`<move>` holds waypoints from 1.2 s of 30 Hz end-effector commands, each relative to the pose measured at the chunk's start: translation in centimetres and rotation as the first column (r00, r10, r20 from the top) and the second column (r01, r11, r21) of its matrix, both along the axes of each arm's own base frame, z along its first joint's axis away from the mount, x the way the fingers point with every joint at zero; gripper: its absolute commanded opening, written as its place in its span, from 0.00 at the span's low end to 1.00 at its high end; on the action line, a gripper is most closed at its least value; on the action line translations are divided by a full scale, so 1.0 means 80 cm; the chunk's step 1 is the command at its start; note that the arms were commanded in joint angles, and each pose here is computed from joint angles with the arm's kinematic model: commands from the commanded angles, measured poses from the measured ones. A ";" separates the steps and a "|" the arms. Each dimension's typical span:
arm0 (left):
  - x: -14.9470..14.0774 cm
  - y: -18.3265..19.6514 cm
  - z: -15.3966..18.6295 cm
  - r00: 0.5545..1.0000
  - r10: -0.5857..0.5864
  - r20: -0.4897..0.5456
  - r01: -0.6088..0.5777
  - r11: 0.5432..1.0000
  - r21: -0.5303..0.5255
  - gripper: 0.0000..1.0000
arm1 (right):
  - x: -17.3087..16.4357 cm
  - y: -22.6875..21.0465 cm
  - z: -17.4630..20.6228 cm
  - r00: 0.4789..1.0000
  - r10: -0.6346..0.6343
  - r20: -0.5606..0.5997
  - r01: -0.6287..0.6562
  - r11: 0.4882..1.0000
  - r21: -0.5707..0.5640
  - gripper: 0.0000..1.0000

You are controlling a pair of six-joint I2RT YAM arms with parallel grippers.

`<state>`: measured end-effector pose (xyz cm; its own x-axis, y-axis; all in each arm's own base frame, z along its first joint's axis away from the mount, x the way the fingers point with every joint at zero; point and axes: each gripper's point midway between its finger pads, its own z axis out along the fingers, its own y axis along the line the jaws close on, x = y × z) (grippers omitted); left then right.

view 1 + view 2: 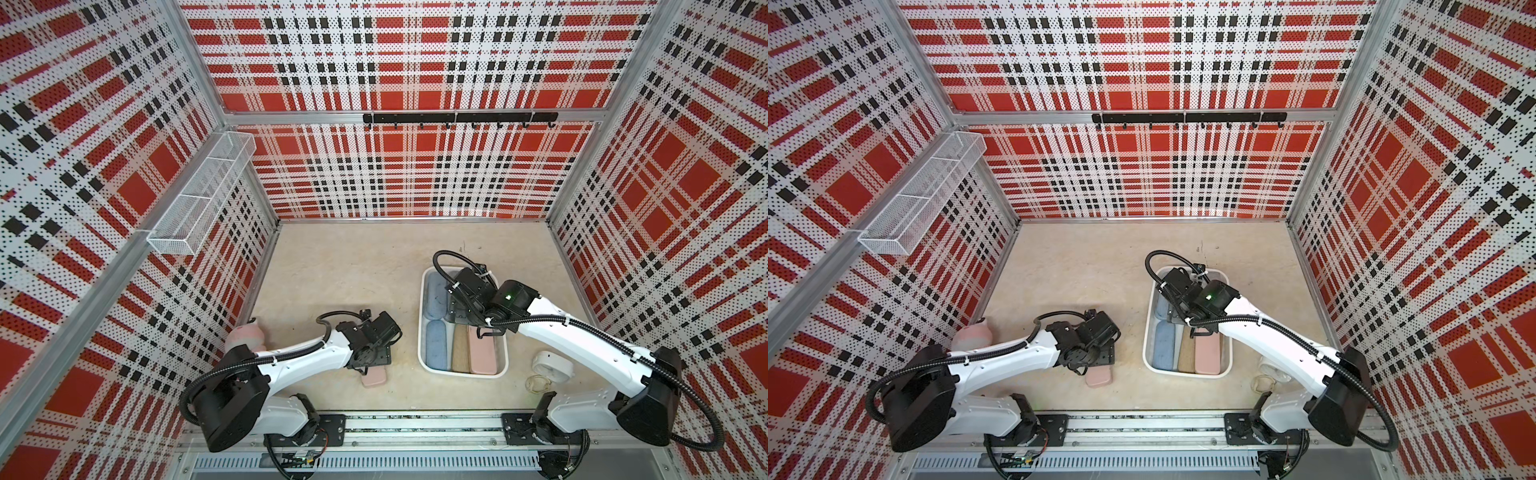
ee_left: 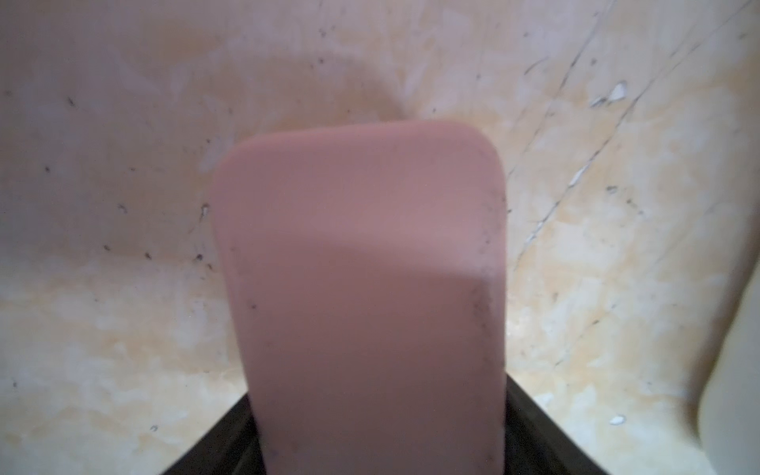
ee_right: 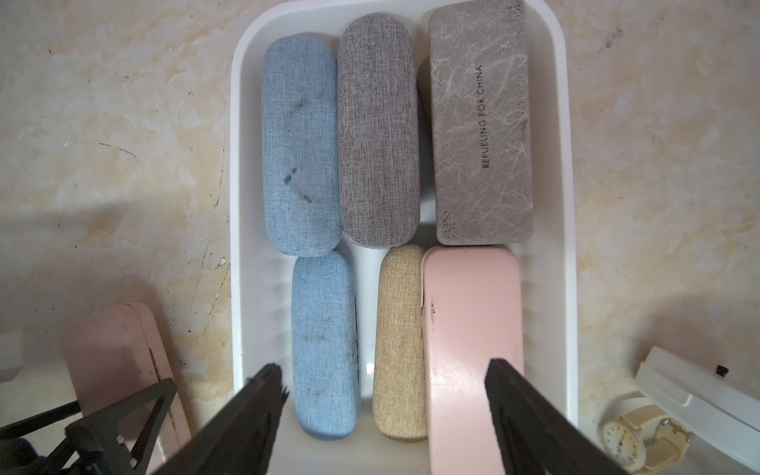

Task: Put the glasses cases into the storage boxes
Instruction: Pick up the glasses case at the center of the board, then place the glasses case in the storage box.

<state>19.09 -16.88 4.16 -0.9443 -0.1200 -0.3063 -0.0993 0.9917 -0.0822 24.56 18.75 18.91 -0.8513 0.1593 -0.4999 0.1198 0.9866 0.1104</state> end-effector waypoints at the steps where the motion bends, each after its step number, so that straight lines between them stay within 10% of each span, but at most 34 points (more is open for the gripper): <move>1: 0.011 -0.005 0.024 0.999 -0.013 0.052 0.013 1.000 -0.001 0.76 | -0.003 -0.010 0.008 0.999 -0.027 0.028 0.027 1.000 -0.005 0.81; 17: 0.046 -0.126 0.164 0.963 -0.181 0.197 0.232 0.933 -0.274 0.76 | 0.004 -0.050 0.035 0.981 -0.169 0.094 0.162 0.984 0.078 0.81; 36: 0.008 -0.250 0.100 0.906 -0.420 0.057 0.421 0.875 -0.240 0.75 | -0.014 -0.085 0.035 0.962 -0.251 0.103 0.236 0.961 0.144 0.81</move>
